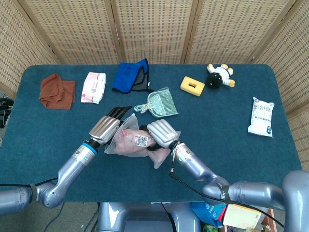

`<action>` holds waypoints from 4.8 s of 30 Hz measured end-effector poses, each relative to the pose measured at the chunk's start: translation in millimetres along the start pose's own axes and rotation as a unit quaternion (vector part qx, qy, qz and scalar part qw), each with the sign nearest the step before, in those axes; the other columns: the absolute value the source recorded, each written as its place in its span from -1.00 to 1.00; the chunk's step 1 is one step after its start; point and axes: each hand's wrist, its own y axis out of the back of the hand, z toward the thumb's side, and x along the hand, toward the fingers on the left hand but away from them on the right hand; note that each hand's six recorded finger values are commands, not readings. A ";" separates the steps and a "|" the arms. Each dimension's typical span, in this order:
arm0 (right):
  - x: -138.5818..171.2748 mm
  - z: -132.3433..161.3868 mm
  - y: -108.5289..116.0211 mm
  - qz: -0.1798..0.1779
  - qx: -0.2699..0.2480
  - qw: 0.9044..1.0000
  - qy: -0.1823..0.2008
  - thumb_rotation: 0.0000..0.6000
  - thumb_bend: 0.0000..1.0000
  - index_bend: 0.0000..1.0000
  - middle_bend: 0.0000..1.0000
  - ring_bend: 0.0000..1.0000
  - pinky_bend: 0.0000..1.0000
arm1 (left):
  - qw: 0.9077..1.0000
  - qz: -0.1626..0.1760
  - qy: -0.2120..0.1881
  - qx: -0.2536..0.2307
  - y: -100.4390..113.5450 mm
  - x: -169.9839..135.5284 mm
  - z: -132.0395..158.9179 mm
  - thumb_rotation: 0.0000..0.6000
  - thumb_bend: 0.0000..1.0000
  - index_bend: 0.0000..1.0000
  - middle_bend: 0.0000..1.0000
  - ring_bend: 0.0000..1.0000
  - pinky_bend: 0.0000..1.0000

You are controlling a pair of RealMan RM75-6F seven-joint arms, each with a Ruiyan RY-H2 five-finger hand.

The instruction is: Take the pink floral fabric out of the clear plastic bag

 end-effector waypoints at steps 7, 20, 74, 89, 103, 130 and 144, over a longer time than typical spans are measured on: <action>5.0 -9.8 -14.1 0.045 0.014 0.999 -0.005 1.00 0.09 -0.98 -0.88 -0.72 -0.37 | 0.999 -0.025 0.036 -0.002 -11.6 3.1 -8.4 1.00 0.03 0.54 -1.00 -1.00 -1.00; 17.7 -61.6 -2.6 0.012 0.096 0.994 -0.055 1.00 -1.00 -1.00 -1.00 -1.00 -0.92 | 0.981 -0.081 0.143 -0.105 -43.6 16.2 -2.3 1.00 0.17 0.57 -1.00 -1.00 -1.00; 106.0 -128.9 -43.0 0.002 -0.007 0.980 -0.201 1.00 -1.00 -0.39 -0.68 -0.69 -0.92 | 0.914 -0.007 0.084 -0.397 29.7 61.3 94.6 1.00 0.24 0.58 -1.00 -1.00 -1.00; 93.8 -130.0 -27.7 -0.046 -0.110 0.965 -0.235 1.00 -1.00 -0.14 -0.63 -0.64 -0.92 | 0.904 -0.009 0.088 -0.419 27.7 59.6 102.6 1.00 0.24 0.58 -1.00 -1.00 -1.00; 91.0 -117.0 -27.5 -0.065 -0.201 0.943 -0.259 1.00 -0.71 -0.03 -0.58 -0.60 -0.86 | 0.893 0.020 0.095 -0.440 26.3 60.8 104.7 1.00 0.24 0.58 -1.00 -1.00 -1.00; 70.9 -116.8 -24.1 -0.109 -0.226 0.923 -0.292 1.00 -0.38 0.12 -0.54 -0.57 -0.84 | 0.869 0.005 0.105 -0.484 22.3 59.0 110.4 1.00 0.27 0.58 -1.00 -1.00 -1.00; 68.3 -115.5 -22.0 -0.126 -0.227 0.925 -0.278 1.00 0.66 0.74 -0.34 -0.43 -0.76 | 0.862 -0.003 0.108 -0.494 19.0 58.7 107.7 1.00 0.28 0.58 -1.00 -1.00 -1.00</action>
